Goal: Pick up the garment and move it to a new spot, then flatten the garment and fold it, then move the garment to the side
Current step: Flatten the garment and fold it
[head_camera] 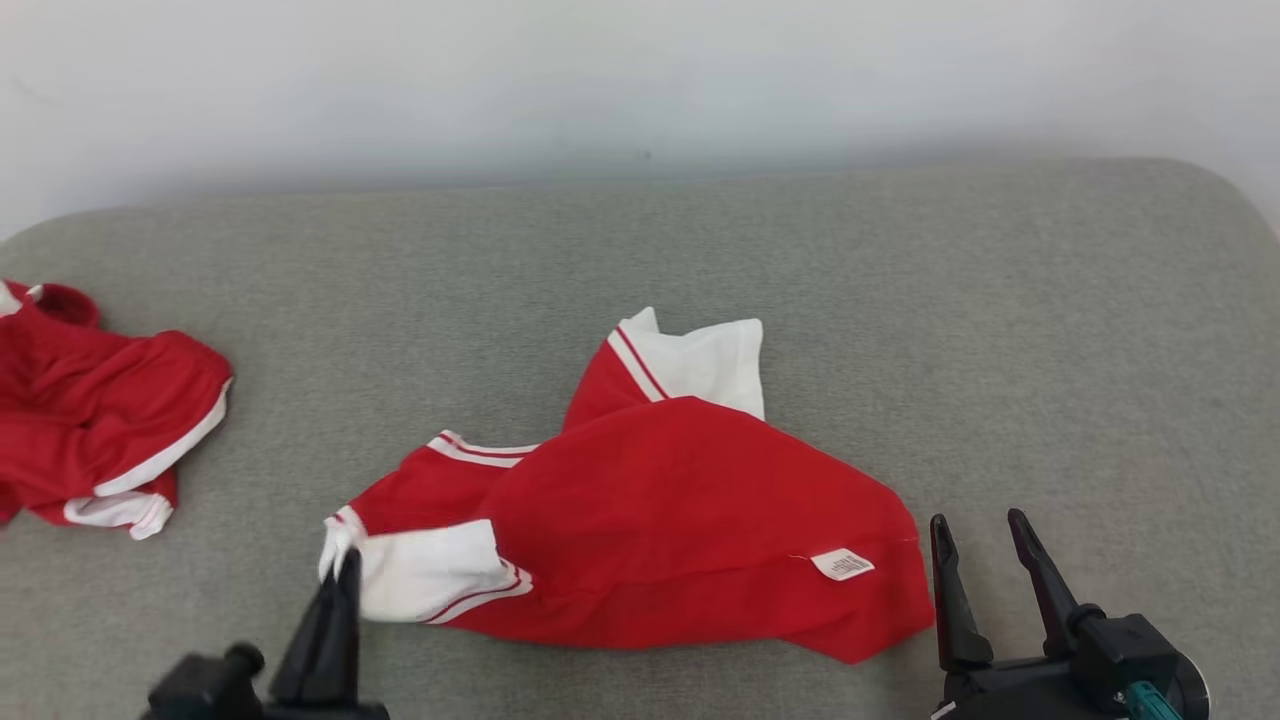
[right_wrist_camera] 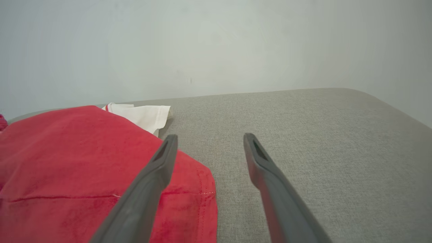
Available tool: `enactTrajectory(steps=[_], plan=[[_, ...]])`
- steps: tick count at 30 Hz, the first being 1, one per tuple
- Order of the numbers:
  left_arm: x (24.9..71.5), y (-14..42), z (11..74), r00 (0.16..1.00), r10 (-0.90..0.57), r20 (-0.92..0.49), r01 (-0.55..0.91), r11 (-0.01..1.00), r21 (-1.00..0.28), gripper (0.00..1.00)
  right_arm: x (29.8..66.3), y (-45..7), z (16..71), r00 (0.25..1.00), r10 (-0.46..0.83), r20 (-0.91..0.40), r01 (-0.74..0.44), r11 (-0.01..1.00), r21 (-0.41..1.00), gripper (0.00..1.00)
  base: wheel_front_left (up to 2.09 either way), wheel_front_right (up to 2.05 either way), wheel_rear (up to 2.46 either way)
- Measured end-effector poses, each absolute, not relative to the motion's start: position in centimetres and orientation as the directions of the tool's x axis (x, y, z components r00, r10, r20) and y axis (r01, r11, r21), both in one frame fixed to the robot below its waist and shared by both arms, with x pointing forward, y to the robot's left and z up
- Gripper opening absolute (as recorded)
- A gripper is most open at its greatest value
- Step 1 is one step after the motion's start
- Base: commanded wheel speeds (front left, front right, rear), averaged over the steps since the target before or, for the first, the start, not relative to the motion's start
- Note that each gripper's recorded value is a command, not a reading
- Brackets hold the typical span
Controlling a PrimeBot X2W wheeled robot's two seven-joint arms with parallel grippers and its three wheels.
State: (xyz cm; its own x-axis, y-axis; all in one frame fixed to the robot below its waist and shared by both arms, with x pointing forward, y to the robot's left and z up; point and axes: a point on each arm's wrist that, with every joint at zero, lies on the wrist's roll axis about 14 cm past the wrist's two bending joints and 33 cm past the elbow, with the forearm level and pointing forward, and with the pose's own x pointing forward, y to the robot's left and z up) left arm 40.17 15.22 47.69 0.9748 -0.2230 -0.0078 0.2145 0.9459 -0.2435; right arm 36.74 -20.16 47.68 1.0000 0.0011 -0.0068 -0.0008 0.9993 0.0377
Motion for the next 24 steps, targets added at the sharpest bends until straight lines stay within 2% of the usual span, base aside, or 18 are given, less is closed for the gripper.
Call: enactTrajectory(steps=[7,14,15,16,17,24], plan=[[35.9,16.7,45.5,0.989,-0.130,-0.075,0.102,0.949,-0.299,0.00,37.4,-18.7,47.8,0.999,0.045,0.001,-0.045,0.998,0.042,1.00,0.00,0.00,0.00],[34.0,17.7,43.4,0.987,-0.077,-0.143,0.027,0.946,-0.323,0.00,37.4,-18.3,48.1,0.998,0.060,0.007,-0.060,0.997,0.040,1.00,0.00,0.00,0.00],[33.7,17.7,43.0,0.985,-0.074,-0.153,0.021,0.945,-0.326,0.35,37.3,-18.3,48.2,0.998,0.060,0.010,-0.060,0.997,0.040,1.00,0.00,0.00,0.00],[33.5,17.8,42.8,0.985,-0.069,-0.160,0.014,0.946,-0.325,0.91,37.3,-18.3,48.2,0.998,0.060,0.011,-0.060,0.997,0.039,1.00,0.00,0.00,0.00],[33.4,17.9,42.8,0.985,-0.062,-0.159,0.007,0.946,-0.325,1.00,37.2,-18.3,48.2,0.998,0.060,0.010,-0.061,0.997,0.037,1.00,0.00,0.00,0.00],[33.8,19.3,45.1,0.996,-0.008,-0.084,-0.019,0.949,-0.314,1.00,36.6,-18.3,48.6,0.998,0.058,0.021,-0.058,0.998,0.036,1.00,0.00,0.00,0.00]])
